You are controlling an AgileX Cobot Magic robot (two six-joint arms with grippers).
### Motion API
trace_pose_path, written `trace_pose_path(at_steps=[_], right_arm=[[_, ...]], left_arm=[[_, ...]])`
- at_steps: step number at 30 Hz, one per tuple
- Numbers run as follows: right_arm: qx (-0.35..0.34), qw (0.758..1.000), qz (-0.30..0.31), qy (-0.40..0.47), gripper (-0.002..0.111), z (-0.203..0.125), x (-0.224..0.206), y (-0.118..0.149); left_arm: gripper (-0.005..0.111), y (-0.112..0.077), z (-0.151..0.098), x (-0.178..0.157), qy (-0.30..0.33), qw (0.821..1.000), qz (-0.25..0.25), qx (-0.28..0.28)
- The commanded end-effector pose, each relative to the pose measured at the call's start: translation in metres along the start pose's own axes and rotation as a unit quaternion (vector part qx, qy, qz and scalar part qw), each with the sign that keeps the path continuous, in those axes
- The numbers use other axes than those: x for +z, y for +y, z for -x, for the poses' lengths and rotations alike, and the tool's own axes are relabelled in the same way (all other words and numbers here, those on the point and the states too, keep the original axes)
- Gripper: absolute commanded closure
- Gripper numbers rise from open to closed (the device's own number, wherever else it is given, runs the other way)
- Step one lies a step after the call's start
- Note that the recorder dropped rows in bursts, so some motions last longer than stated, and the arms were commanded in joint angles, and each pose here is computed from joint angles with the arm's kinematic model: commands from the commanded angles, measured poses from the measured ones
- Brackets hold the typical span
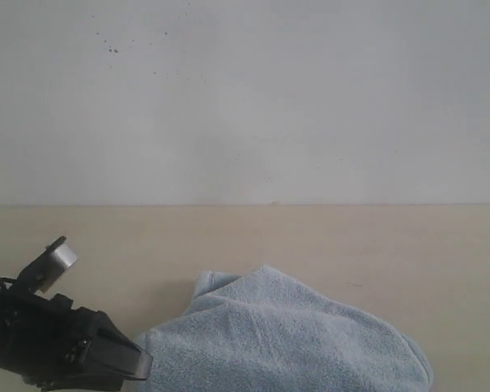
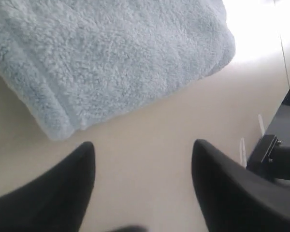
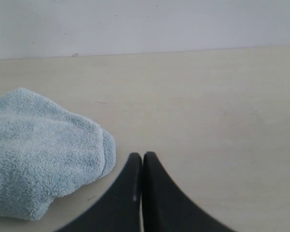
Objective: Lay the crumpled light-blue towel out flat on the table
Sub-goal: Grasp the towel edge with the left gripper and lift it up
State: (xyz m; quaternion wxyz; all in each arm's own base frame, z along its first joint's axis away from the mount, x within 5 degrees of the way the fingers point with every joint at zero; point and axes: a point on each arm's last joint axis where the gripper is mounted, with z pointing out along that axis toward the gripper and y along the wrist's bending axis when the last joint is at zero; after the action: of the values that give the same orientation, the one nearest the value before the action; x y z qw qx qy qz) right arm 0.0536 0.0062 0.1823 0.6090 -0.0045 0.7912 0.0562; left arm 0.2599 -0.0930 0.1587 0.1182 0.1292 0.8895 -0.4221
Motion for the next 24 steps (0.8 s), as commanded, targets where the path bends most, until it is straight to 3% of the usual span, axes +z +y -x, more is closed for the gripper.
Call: trace_pose_path(at_steps=[1,8,14,24], right_arm=[[-0.002,1.000,0.000,-0.007,0.109,0.001,0.000,0.000],[-0.002,1.000,0.000,-0.007,0.109,0.001,0.000,0.000],[-0.002,1.000,0.000,-0.007,0.109,0.001,0.000,0.000],[-0.002,1.000,0.000,-0.007,0.109,0.001,0.000,0.000]], left_arm=[[0.044,0.005,0.010,0.005,-0.010,1.000,-0.002,0.003],[0.044,0.023,0.017,0.003,-0.045,0.994,0.096,0.023],[0.044,0.024,0.026,0.013,-0.054,0.997,0.046,0.039],[0.044,0.041,0.039,0.031,-0.036,0.998,0.019,0.039]])
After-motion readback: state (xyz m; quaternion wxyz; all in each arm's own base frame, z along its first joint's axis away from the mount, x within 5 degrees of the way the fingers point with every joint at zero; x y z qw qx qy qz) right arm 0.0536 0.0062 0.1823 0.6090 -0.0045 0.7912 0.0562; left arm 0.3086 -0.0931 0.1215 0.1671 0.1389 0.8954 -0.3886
